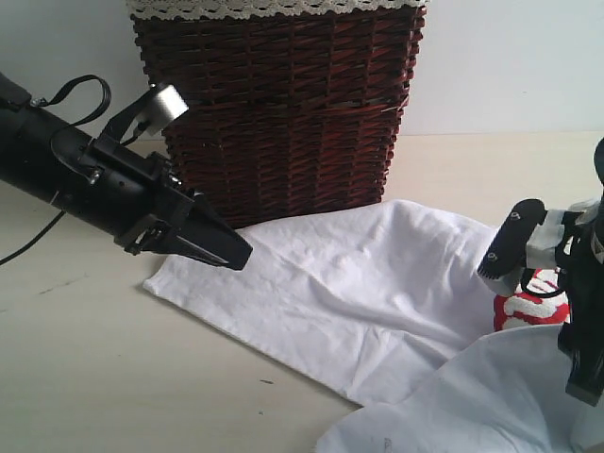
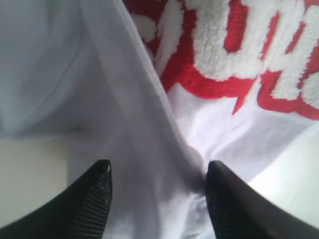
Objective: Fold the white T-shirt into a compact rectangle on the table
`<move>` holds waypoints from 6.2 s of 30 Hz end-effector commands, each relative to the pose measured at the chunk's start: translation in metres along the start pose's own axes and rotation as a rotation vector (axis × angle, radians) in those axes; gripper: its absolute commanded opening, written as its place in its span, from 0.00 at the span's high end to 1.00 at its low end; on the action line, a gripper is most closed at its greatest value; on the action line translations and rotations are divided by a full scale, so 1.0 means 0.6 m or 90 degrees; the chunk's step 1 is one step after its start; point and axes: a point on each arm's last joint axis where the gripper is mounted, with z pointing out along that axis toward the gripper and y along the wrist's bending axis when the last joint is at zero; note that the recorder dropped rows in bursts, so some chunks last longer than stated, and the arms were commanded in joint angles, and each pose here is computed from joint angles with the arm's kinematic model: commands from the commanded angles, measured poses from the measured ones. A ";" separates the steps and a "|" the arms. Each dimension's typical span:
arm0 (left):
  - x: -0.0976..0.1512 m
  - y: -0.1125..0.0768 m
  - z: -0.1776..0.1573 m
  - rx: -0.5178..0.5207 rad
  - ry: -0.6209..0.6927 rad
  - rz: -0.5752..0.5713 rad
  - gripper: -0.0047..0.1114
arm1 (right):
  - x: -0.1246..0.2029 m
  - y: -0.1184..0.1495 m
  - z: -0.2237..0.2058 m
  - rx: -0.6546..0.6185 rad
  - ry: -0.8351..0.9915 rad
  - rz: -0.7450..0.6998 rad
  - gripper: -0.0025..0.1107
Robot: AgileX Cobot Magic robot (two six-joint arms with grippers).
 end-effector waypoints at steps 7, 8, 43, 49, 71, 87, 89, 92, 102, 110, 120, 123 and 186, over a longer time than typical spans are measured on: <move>-0.001 -0.002 0.003 0.002 -0.005 0.000 0.53 | -0.006 -0.016 -0.006 0.039 0.014 -0.029 0.71; -0.001 -0.002 0.003 0.002 -0.005 0.000 0.53 | -0.006 -0.015 -0.005 0.033 0.018 -0.027 0.79; -0.001 -0.002 0.003 0.000 -0.007 0.000 0.53 | -0.059 -0.047 -0.020 -0.104 0.038 0.011 0.45; -0.001 -0.001 0.003 -0.001 -0.007 0.000 0.53 | -0.043 -0.073 0.000 -0.126 0.063 0.054 0.45; -0.001 -0.002 0.003 0.001 -0.006 0.000 0.53 | -0.053 -0.068 0.037 -0.154 0.110 0.071 0.61; 0.030 0.072 0.034 -0.124 0.115 0.087 0.58 | -0.010 -0.039 -0.089 -0.195 -0.090 0.116 0.98; 0.039 0.086 0.035 -0.155 0.160 0.136 0.57 | -0.003 -0.038 -0.102 -0.186 -0.108 0.119 0.98; 0.053 0.105 0.023 -0.217 0.266 0.283 0.54 | 0.001 -0.035 -0.111 -0.189 -0.125 0.124 0.98; 0.037 0.134 0.029 -0.313 0.368 0.646 0.54 | -0.005 -0.028 -0.114 -0.225 -0.145 0.134 0.98; 0.048 0.169 0.068 -0.310 0.372 0.654 0.54 | -0.005 -0.028 -0.114 -0.225 -0.146 0.128 0.98; 0.040 0.193 0.086 -0.365 0.321 0.648 0.54 | -0.009 -0.027 -0.116 -0.230 -0.162 0.129 0.98; 0.042 0.199 0.091 -0.369 0.322 0.652 0.54 | -0.009 -0.027 -0.116 -0.231 -0.164 0.130 0.98; -0.092 -0.130 -0.408 -0.911 -0.269 0.531 0.96 | 0.000 -0.184 -0.303 0.311 -0.410 0.240 0.98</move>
